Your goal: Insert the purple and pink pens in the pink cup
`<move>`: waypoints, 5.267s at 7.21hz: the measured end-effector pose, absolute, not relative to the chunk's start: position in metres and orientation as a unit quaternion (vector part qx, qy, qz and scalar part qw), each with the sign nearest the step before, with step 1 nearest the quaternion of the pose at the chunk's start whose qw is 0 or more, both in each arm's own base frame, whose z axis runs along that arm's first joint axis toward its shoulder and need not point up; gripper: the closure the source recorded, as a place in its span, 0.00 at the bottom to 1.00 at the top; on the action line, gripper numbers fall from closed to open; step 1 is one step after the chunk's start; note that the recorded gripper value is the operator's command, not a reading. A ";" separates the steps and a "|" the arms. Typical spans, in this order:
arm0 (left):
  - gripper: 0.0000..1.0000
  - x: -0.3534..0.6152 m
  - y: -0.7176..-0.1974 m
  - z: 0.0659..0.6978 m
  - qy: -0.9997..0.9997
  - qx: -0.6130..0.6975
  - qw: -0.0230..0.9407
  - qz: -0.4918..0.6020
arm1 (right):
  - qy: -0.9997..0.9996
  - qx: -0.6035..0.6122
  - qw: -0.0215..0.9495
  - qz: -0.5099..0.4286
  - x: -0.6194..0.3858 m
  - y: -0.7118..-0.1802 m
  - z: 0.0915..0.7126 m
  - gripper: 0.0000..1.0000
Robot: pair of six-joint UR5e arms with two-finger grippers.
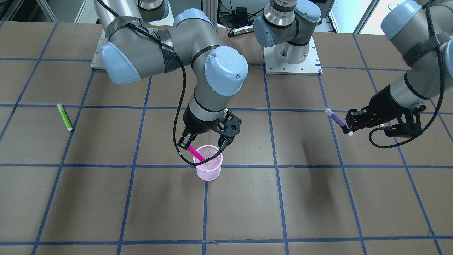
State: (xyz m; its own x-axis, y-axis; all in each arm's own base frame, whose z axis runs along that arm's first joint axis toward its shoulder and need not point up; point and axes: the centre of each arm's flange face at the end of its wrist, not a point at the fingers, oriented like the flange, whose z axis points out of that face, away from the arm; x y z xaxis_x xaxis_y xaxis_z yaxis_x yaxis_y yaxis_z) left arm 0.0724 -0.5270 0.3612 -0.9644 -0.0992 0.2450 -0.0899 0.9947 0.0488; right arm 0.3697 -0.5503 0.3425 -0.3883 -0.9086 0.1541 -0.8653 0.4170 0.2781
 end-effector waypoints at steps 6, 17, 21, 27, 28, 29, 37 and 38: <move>1.00 -0.022 -0.551 0.403 -0.988 0.017 0.119 0.096 | -0.934 0.351 0.050 0.041 0.183 -0.589 0.485 0.00; 1.00 -0.298 -0.539 0.337 -0.956 0.184 0.104 0.204 | -0.998 0.010 -0.010 0.069 0.121 -0.492 0.500 0.00; 1.00 -0.303 -0.541 0.320 -0.959 0.178 0.099 0.197 | -0.998 0.010 0.008 0.064 0.119 -0.499 0.511 0.00; 0.16 -0.309 -0.542 0.299 -0.959 0.172 0.101 0.199 | -0.999 0.011 0.001 0.049 0.121 -0.501 0.511 0.00; 0.11 -0.307 -0.543 0.303 -0.959 0.171 0.102 0.202 | -0.999 0.012 0.001 0.049 0.122 -0.501 0.511 0.00; 0.08 -0.302 -0.546 0.311 -0.958 0.167 0.104 0.209 | -0.999 0.013 0.000 0.048 0.124 -0.500 0.510 0.00; 0.00 -0.109 -0.535 0.493 -0.996 0.054 0.039 0.053 | -0.999 0.015 0.001 0.046 0.125 -0.500 0.507 0.00; 0.00 -0.097 -0.514 0.510 -0.998 0.031 0.017 0.043 | -0.999 0.015 0.001 0.046 0.125 -0.500 0.507 0.00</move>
State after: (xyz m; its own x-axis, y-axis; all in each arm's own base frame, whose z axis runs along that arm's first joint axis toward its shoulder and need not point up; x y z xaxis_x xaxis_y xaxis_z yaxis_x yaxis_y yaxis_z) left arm -0.0970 -0.5137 0.5104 -0.9975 -0.0605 0.0372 -0.0635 0.9944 -0.0847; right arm 0.1253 -0.4995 0.5075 -0.9995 -0.0307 0.0027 -0.0308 0.9954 -0.0910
